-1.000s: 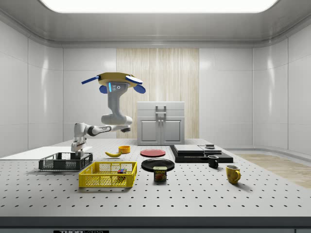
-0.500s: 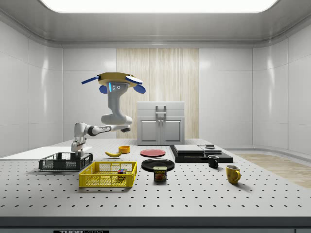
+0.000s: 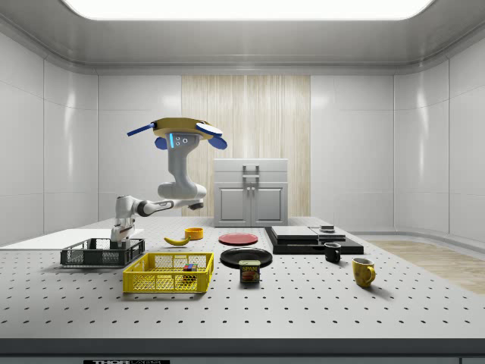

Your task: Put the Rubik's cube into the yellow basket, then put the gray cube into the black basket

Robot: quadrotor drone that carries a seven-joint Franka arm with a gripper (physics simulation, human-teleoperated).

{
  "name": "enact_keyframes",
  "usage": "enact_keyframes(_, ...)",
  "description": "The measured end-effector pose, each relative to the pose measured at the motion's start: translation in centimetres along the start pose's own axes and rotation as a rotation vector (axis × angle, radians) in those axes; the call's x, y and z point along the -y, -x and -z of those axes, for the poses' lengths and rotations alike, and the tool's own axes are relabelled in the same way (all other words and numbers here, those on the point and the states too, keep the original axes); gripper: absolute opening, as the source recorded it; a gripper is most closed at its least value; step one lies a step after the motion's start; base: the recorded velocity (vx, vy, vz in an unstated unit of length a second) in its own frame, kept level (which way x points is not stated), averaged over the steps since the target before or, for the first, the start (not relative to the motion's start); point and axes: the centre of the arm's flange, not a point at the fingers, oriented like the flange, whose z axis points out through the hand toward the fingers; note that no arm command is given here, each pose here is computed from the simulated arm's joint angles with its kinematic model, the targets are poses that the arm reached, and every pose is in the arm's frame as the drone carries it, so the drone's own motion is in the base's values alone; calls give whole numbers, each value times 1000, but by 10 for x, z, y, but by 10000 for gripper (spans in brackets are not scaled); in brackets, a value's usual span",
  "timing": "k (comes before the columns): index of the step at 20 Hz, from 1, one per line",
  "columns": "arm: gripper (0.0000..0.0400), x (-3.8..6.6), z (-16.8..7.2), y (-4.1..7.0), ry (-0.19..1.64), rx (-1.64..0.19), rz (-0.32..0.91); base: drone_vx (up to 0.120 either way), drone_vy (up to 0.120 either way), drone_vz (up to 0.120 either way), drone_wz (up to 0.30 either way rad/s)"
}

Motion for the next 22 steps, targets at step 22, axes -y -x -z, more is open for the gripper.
enact_keyframes(22, 397, 0, 21, 0, 0, 0, 0, 18, 0, -22, 0)
